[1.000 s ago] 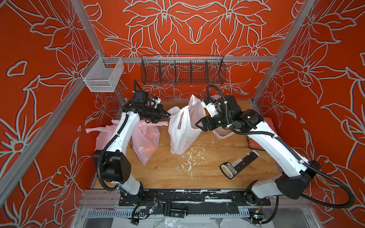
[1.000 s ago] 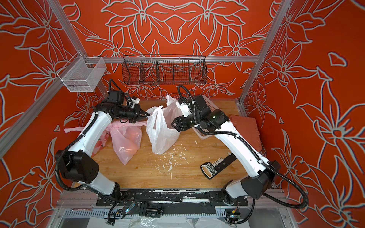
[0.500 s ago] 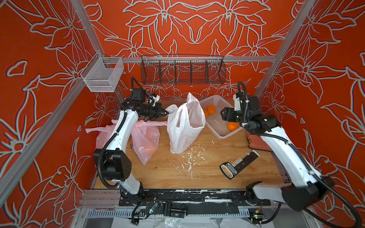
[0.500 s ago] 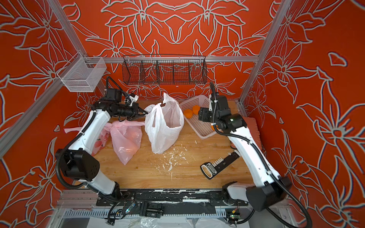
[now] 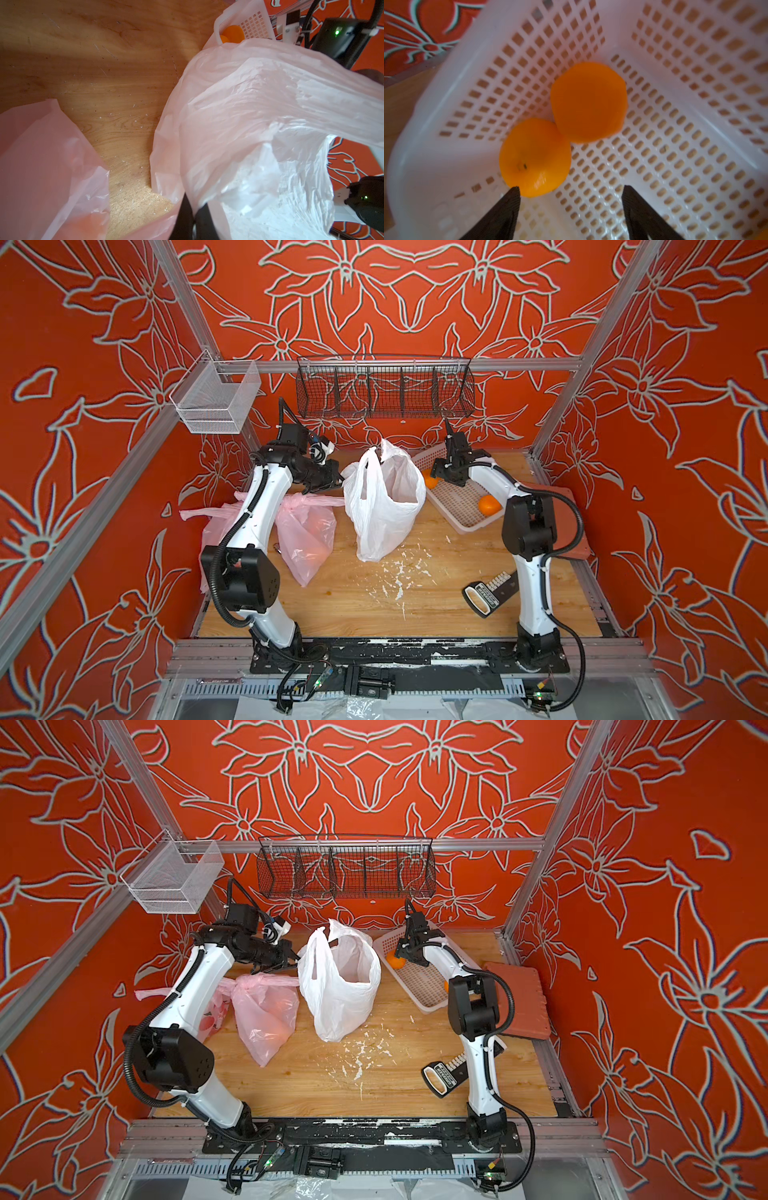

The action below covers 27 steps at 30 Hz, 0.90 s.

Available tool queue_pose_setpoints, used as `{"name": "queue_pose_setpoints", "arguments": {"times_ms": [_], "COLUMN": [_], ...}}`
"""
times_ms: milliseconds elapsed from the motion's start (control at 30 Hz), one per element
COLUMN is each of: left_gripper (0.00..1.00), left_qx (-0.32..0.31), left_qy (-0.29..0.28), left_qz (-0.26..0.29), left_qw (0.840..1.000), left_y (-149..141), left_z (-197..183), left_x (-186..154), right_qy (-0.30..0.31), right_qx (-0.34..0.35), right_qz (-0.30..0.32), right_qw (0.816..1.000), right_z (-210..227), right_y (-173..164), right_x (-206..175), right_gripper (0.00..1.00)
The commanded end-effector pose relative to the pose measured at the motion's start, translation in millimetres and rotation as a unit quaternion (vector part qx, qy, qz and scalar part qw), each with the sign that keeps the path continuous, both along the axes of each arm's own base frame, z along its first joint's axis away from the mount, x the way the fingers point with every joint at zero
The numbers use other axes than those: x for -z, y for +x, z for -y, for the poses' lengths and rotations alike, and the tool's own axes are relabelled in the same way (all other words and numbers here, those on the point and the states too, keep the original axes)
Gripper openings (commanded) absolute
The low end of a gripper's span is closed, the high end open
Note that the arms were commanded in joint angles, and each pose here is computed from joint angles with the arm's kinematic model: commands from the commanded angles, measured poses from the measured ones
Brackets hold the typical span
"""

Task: Place the oranges into plastic bags & tie knots
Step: Pick up the orange from the basket.

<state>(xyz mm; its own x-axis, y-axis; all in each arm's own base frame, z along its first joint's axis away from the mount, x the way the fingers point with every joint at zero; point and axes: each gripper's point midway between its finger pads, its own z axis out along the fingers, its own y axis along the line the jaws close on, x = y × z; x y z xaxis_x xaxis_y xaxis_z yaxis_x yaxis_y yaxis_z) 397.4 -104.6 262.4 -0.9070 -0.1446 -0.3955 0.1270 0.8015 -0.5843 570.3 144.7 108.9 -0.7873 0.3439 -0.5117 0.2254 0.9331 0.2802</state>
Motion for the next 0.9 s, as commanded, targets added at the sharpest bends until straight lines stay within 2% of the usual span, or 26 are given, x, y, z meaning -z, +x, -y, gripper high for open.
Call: {"name": "queue_pose_setpoints", "arguments": {"times_ms": [0,233,433,600,700,867], "left_gripper": [0.00,0.00,0.00,0.00,0.00,0.00], "left_qx": [0.014,0.022,0.025,0.030,0.030,0.027], "left_qy": [0.007,0.004,0.004,0.001,0.001,0.001], "left_qz": [0.010,0.009,0.009,0.008,0.008,0.009], "left_qw": [1.000,1.000,1.000,1.000,1.000,1.000], "left_y": [-9,-10,-9,-9,-9,-8], "left_z": [3,9,11,14,15,14], "left_x": [-6,-6,-7,-7,-7,-8], "right_qy": [-0.024,-0.053,-0.049,-0.044,-0.043,-0.051], "right_qx": [0.022,0.036,0.044,0.045,0.046,0.041], "right_qz": [-0.005,-0.015,-0.035,-0.037,-0.038,-0.035], "right_qw": [0.999,0.998,0.997,0.997,0.997,0.997], "right_z": [13,29,35,37,39,43], "right_y": [15,34,42,46,45,34], "right_x": [5,24,47,52,50,29], "right_gripper": [0.82,0.82,0.80,0.70,0.60,0.53]}}
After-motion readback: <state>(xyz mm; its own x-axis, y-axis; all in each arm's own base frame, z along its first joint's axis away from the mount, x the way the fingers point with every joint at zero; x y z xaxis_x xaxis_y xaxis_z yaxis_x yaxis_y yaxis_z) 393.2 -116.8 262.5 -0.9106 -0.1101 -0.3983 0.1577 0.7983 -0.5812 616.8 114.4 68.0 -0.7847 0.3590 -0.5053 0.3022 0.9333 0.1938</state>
